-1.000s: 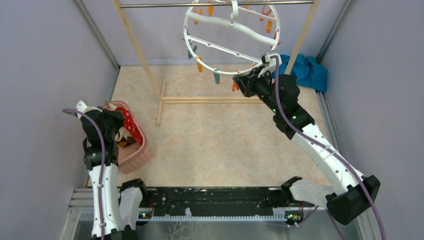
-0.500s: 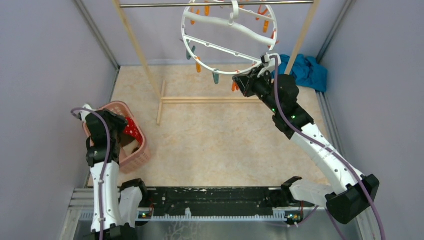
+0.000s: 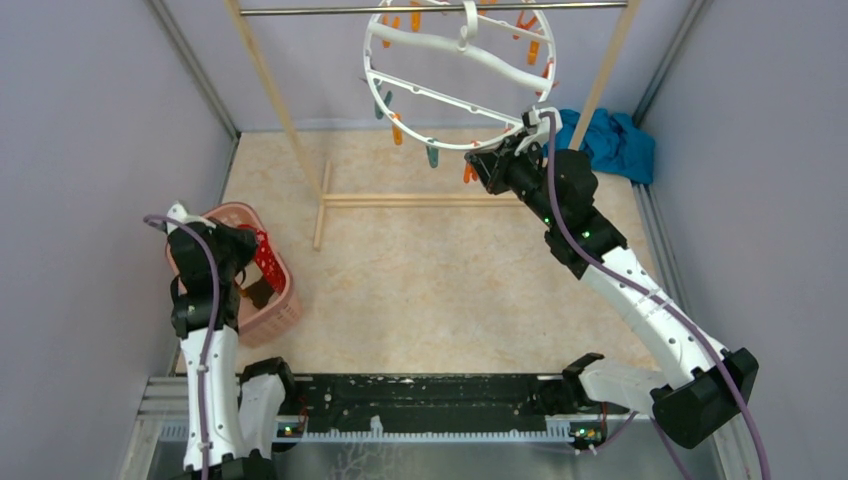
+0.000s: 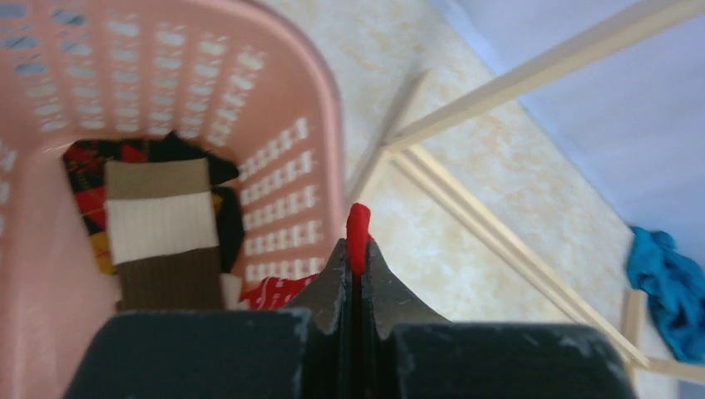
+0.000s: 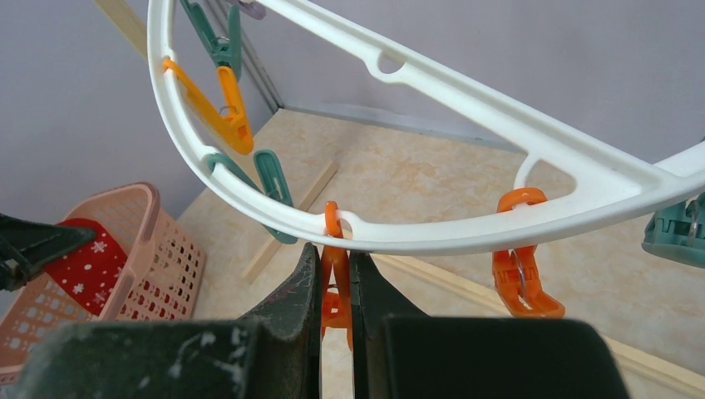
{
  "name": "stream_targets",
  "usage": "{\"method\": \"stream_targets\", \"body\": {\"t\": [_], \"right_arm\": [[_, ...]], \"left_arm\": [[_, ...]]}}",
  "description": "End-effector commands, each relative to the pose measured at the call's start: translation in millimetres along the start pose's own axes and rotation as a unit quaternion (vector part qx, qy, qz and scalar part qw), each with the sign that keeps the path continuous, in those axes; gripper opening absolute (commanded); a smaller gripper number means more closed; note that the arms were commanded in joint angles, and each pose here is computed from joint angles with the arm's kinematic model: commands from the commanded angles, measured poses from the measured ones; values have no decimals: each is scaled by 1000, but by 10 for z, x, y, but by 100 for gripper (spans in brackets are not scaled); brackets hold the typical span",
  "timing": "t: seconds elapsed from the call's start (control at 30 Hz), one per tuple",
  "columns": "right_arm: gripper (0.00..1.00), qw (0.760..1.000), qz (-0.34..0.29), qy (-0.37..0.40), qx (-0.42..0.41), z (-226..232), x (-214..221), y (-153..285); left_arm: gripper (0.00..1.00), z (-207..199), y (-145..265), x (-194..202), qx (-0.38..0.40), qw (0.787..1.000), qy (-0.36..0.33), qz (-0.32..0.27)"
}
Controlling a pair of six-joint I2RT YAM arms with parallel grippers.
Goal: Clip the socks to the hanger
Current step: Pick up the sock from the bin.
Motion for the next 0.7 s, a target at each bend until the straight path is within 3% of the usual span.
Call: {"method": "stream_targets", "body": {"t": [0.0, 0.07, 0.23, 0.4, 0.53, 0.67], "right_arm": [[0, 998, 56, -5, 3, -59, 280, 11], [0, 998, 55, -6, 0, -44, 254, 8], [0, 999, 49, -11, -15, 15, 188, 34], [0, 998, 46, -13, -43, 102, 133, 66], [0, 996, 43, -13, -74, 192, 77, 91], [0, 994, 34, -11, -100, 273, 2, 122]], "left_arm": [[0, -586, 379, -313, 162, 987, -2, -15], [0, -889, 589, -349, 271, 963, -10, 1], [0, -1371, 1068, -351, 503, 862, -49, 37], [0, -1502, 1237, -360, 589, 800, -108, 48], [0, -1562, 1302, -284, 639, 752, -134, 93], [0, -1613, 1337, -208, 668, 717, -161, 120]]}}
Point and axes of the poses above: each gripper's point midway between its finger pads, its own y axis back along the fingers, its own z axis along the line the jaws close on, x = y × z, the point moved 5 cm from there along y, back along the fingers, and after that the axes turned 1 degree about y, right-handed, at the moved point
